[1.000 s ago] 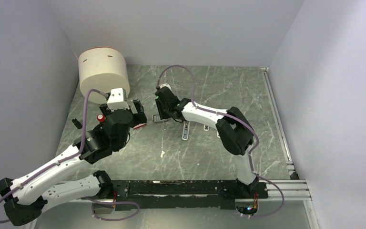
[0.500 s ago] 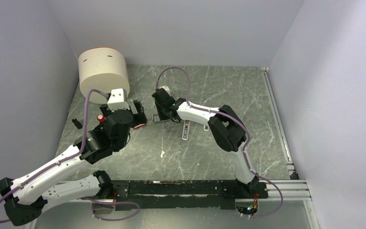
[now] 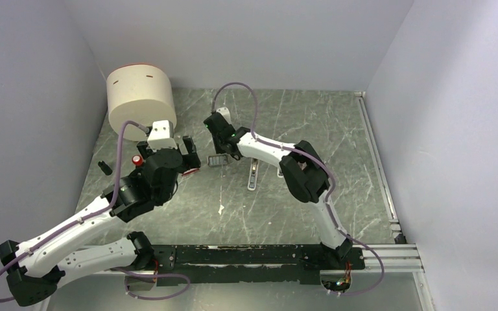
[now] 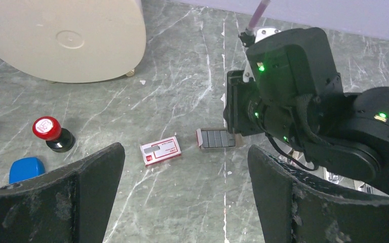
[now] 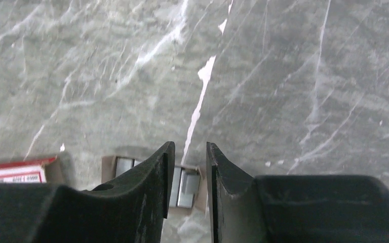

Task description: Load the staples into the stapler

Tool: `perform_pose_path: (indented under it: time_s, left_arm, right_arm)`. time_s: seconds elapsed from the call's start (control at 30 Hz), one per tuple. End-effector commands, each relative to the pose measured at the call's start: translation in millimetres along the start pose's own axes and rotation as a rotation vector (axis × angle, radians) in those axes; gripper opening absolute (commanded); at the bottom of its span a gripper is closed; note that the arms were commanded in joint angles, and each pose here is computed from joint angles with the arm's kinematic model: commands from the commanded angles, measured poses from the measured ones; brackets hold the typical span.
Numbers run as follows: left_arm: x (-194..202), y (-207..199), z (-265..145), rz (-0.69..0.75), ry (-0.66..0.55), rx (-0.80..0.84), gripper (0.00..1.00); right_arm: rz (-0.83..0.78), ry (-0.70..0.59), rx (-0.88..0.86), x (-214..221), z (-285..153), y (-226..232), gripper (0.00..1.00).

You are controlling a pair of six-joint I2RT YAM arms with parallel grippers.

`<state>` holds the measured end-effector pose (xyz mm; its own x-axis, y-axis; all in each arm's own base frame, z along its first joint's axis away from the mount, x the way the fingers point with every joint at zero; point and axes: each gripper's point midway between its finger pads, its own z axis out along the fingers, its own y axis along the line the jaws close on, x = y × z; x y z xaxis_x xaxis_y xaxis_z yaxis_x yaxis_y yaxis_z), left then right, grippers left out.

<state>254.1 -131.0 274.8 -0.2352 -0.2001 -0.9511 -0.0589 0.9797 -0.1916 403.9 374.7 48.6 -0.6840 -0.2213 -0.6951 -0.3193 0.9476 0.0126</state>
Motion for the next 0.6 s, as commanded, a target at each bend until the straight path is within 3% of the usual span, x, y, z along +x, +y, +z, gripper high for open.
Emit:
perform_pose_path:
  time_s: [0.0, 0.27, 0.57]
  left_arm:
    - [-1, 3, 2, -0.006, -0.008, -0.023, 0.95]
    - [-2, 3, 1, -0.007, -0.011, -0.022, 0.95]
    - [-3, 2, 1, -0.009, -0.011, -0.017, 0.95]
  right_arm:
    - [-0.017, 0.027, 0.077, 5, 19, -13, 0.33]
    - [-0.054, 0.076, 0.073, 17, 25, -13, 0.32]
    - [-0.055, 0.159, 0.038, 36, 2, -16, 0.29]
